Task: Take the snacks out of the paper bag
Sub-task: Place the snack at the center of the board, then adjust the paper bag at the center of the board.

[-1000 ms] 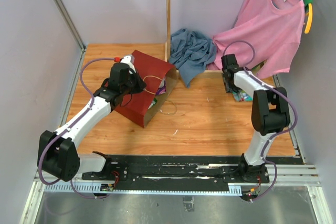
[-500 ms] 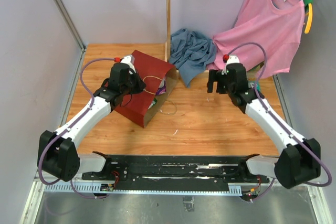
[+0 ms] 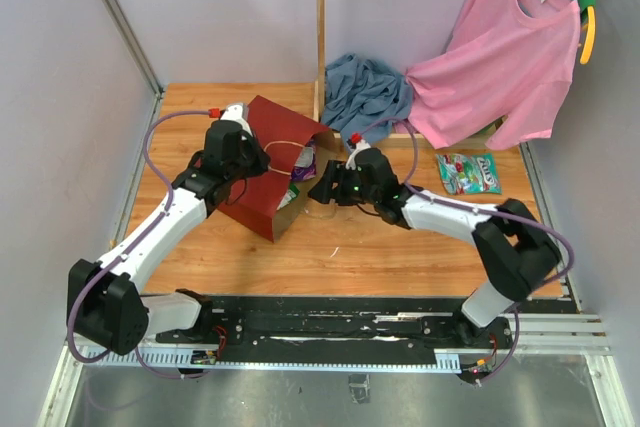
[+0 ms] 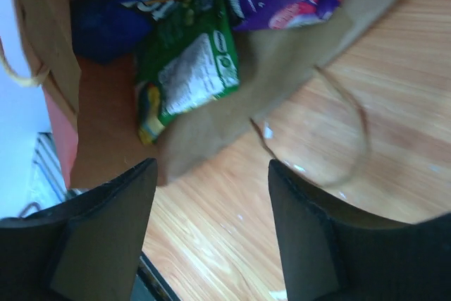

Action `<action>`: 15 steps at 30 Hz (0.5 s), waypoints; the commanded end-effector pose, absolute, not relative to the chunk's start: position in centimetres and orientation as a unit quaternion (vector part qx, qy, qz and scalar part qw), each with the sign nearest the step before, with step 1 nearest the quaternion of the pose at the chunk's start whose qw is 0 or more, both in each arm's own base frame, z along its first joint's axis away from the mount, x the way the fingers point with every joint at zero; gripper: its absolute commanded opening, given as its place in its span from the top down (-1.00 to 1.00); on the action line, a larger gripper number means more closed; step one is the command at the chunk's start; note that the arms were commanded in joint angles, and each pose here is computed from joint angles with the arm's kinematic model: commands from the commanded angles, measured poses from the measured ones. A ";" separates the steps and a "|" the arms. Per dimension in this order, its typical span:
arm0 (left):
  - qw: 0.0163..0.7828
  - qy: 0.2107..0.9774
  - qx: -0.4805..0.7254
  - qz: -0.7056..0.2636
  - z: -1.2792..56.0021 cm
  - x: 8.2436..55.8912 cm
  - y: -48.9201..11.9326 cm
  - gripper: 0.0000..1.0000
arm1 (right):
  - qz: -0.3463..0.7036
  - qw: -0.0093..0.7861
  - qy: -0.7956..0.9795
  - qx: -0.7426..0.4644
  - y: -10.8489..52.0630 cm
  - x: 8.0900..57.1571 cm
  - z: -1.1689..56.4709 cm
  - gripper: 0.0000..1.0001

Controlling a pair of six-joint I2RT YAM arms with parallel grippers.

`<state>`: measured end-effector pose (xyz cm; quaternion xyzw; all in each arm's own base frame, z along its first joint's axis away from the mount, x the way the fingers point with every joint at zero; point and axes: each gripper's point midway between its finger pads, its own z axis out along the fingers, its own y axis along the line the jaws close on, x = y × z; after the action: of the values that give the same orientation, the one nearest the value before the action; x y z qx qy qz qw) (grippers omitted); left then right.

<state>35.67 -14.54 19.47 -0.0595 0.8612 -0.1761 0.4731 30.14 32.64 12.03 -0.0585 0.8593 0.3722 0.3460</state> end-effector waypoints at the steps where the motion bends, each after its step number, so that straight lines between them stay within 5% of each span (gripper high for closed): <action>1: 0.506 0.847 -0.069 -0.151 21.2 36.0 -13.0 0.99 | 0.491 0.335 0.804 -0.025 38.3 30.6 15.7 -0.26; 15: 0.506 0.848 -0.070 -0.142 21.3 35.9 -12.7 0.99 | 0.539 0.370 0.755 -0.050 42.1 26.7 17.6 -0.13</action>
<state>35.68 -13.58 20.18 -0.0661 0.8557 -0.1567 0.4888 26.53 42.12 14.93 -0.0666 0.7832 0.5231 0.3294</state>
